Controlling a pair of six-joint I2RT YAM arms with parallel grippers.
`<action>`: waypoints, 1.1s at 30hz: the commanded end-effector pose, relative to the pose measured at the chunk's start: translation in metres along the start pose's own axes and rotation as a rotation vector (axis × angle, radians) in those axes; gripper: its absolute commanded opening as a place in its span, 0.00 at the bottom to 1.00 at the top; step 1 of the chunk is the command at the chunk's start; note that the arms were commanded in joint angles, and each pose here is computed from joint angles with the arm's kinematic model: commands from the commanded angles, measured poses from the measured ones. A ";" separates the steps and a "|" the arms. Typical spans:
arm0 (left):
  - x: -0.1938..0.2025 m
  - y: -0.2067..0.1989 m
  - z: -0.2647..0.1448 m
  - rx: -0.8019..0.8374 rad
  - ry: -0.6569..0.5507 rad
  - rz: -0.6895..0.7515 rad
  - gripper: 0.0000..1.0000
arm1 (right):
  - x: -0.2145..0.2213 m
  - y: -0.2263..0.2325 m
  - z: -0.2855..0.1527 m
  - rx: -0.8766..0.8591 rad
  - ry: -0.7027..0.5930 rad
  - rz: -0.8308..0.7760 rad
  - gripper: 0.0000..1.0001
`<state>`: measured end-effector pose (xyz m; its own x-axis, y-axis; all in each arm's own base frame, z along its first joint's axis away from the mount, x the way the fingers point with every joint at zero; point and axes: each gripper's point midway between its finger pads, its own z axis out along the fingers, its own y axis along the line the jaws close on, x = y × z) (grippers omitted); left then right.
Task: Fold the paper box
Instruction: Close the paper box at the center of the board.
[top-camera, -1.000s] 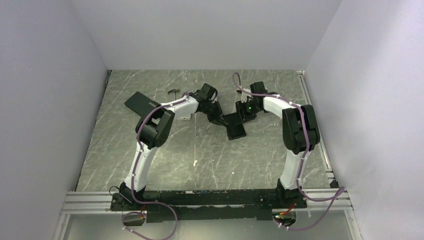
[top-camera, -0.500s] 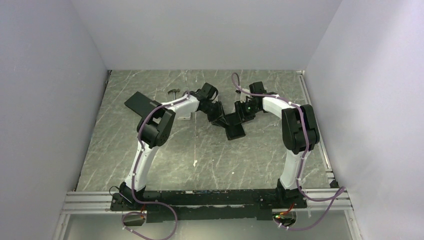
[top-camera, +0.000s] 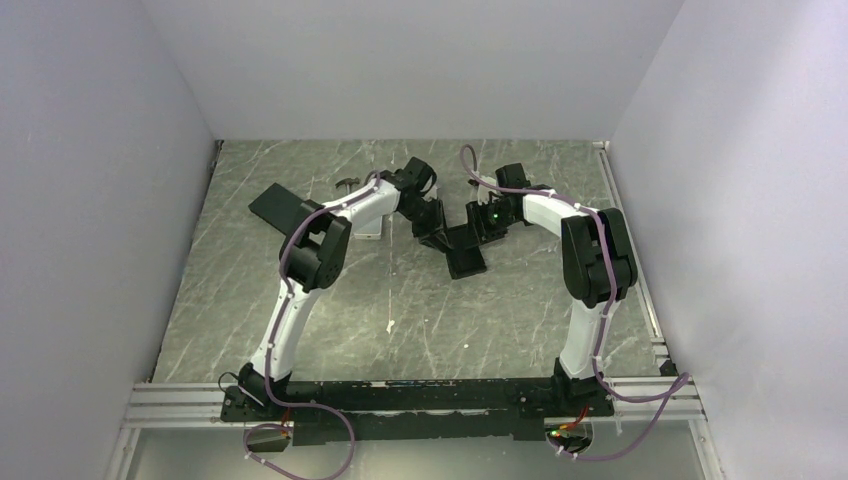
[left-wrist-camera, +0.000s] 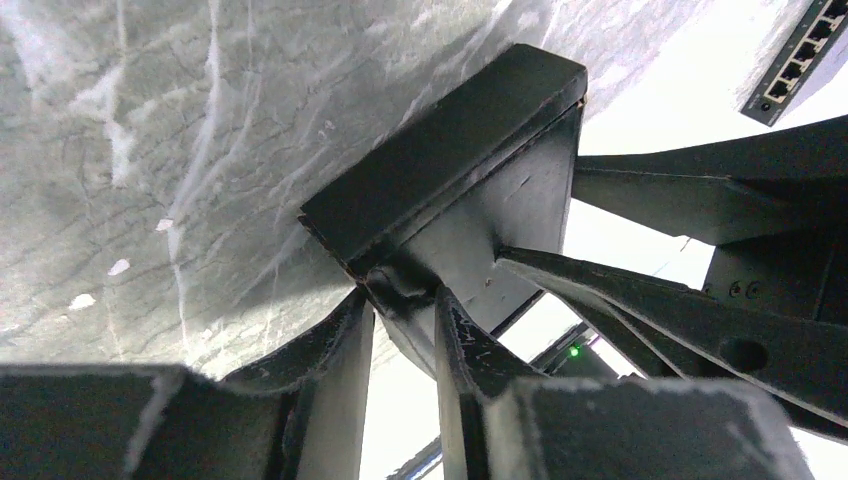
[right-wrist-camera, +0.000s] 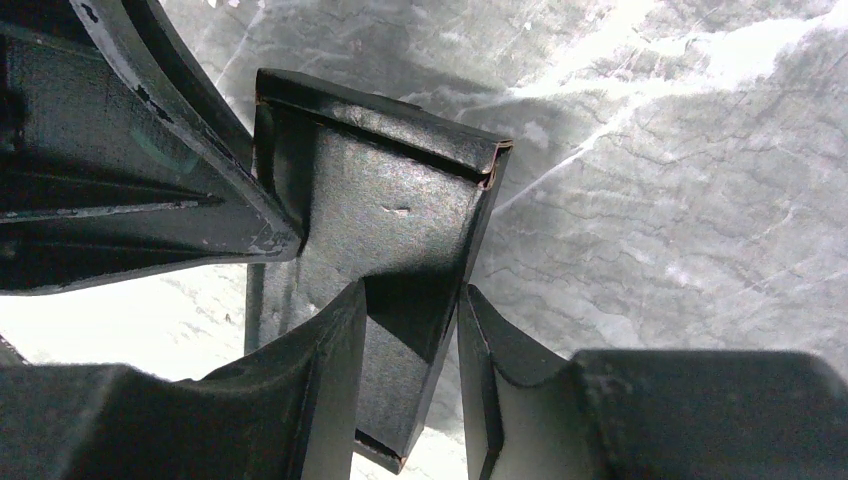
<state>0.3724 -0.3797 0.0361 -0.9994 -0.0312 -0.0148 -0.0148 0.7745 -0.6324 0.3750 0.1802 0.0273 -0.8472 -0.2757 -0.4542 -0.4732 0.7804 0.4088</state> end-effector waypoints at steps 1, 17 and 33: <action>-0.031 0.015 0.002 -0.065 -0.078 0.080 0.30 | 0.031 0.010 0.017 -0.034 0.106 0.002 0.31; -0.026 0.004 -0.009 0.036 -0.106 0.078 0.36 | 0.027 0.016 0.015 -0.049 0.095 -0.019 0.33; 0.015 -0.021 -0.005 0.174 -0.009 0.049 0.42 | 0.026 0.015 0.014 -0.040 0.092 -0.020 0.34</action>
<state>0.3687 -0.3724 0.0342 -0.9993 -0.0263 -0.0277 0.0011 0.7055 -0.7087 0.3724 0.1891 0.0280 -0.8416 -0.2855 -0.4584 -0.4882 0.7652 0.4198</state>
